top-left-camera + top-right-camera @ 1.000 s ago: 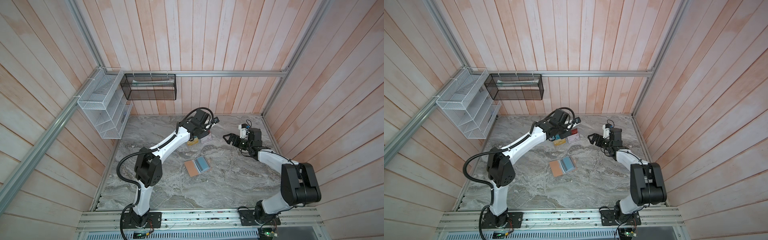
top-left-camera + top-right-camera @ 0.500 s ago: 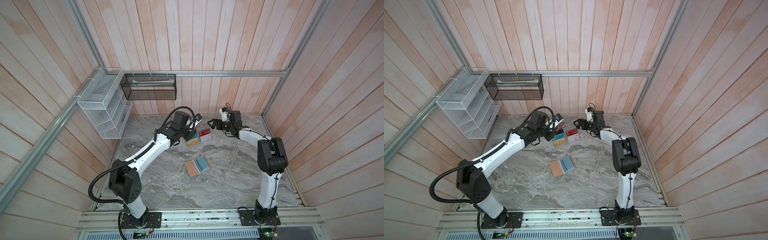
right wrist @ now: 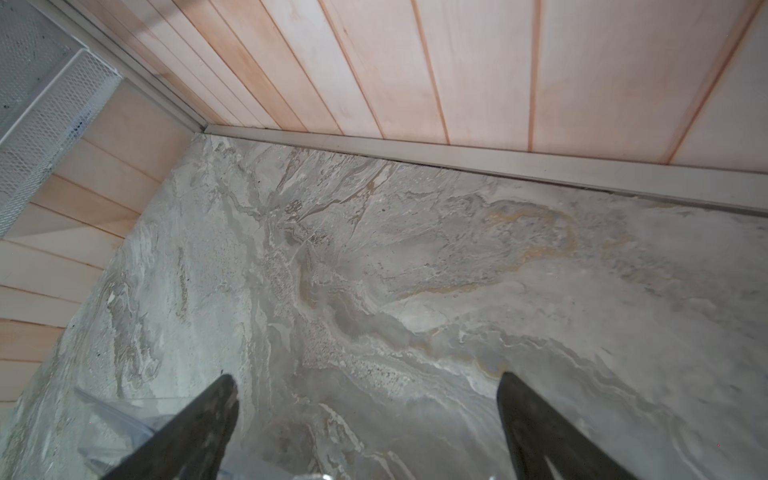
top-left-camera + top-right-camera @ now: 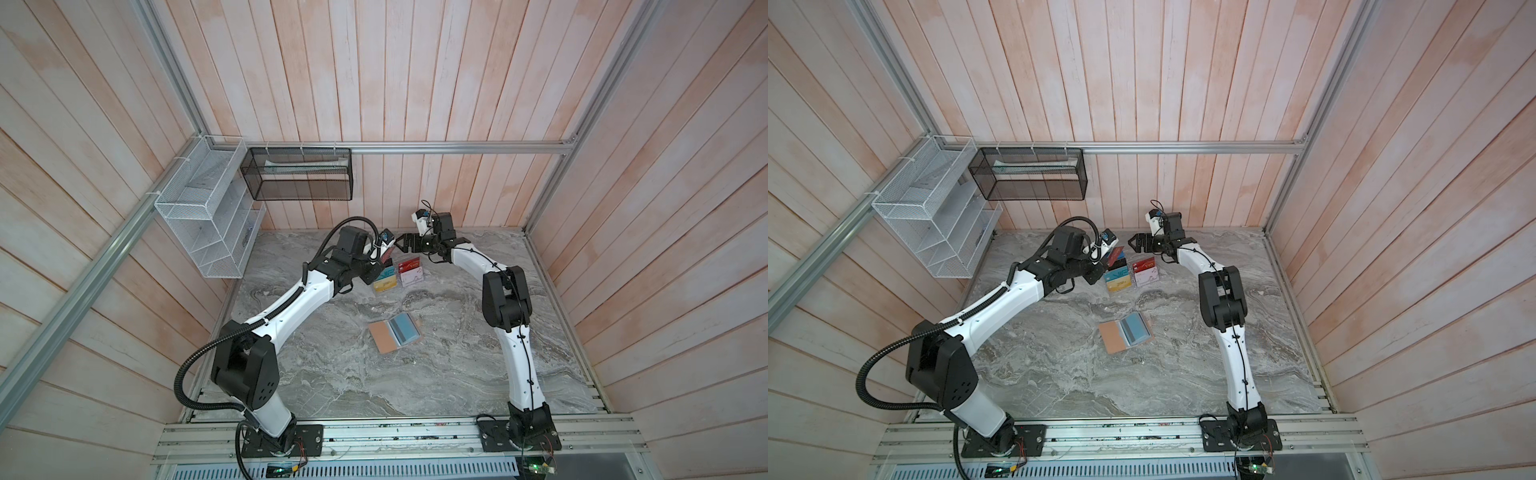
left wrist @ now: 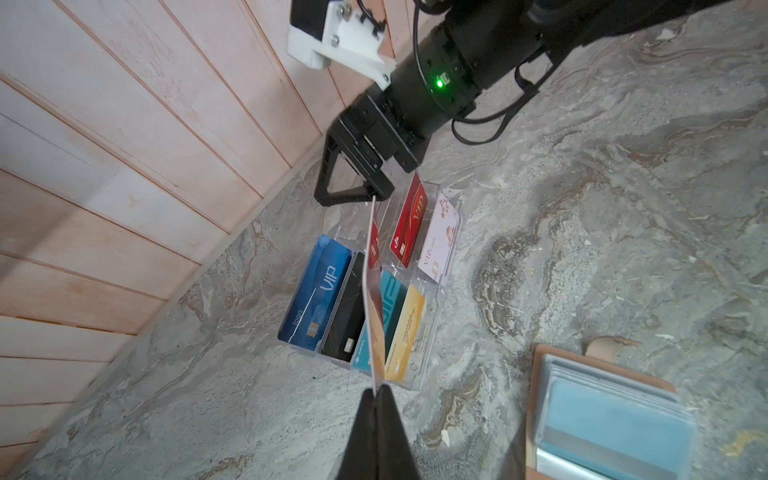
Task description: Take the credit cards out of the card holder
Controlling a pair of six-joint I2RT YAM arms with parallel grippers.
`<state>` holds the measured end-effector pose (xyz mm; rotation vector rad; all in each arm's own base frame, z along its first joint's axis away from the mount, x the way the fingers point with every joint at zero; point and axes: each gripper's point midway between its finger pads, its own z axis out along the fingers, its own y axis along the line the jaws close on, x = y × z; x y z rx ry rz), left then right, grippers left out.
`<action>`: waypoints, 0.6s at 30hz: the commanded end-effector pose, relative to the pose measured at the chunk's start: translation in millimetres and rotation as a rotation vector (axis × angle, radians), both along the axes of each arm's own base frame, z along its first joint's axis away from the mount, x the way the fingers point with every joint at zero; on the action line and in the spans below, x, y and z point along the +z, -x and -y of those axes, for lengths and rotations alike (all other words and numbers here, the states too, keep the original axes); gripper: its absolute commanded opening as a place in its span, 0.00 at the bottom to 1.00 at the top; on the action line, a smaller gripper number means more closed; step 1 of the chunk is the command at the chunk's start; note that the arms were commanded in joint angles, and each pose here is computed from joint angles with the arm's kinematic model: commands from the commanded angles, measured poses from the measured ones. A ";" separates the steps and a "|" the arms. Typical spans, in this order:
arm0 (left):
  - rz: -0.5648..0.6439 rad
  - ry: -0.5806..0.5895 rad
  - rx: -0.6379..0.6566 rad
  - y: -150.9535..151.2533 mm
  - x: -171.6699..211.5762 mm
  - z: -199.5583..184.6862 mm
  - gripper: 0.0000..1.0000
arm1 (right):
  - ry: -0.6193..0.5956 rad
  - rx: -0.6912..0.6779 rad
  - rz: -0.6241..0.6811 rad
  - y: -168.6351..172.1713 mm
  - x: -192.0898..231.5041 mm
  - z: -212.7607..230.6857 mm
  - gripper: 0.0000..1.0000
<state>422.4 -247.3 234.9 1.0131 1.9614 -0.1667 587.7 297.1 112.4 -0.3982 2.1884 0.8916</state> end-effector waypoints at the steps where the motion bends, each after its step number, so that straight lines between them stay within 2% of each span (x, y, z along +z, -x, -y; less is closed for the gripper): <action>1: 0.046 0.056 0.001 2.5 21.5 -3.4 0.00 | -0.012 0.050 -0.011 7.3 7.1 -8.4 0.98; 18: 0.042 0.051 -0.010 8.2 21.9 -5.5 0.00 | -0.024 0.105 -0.029 95.0 13.5 -34.8 0.98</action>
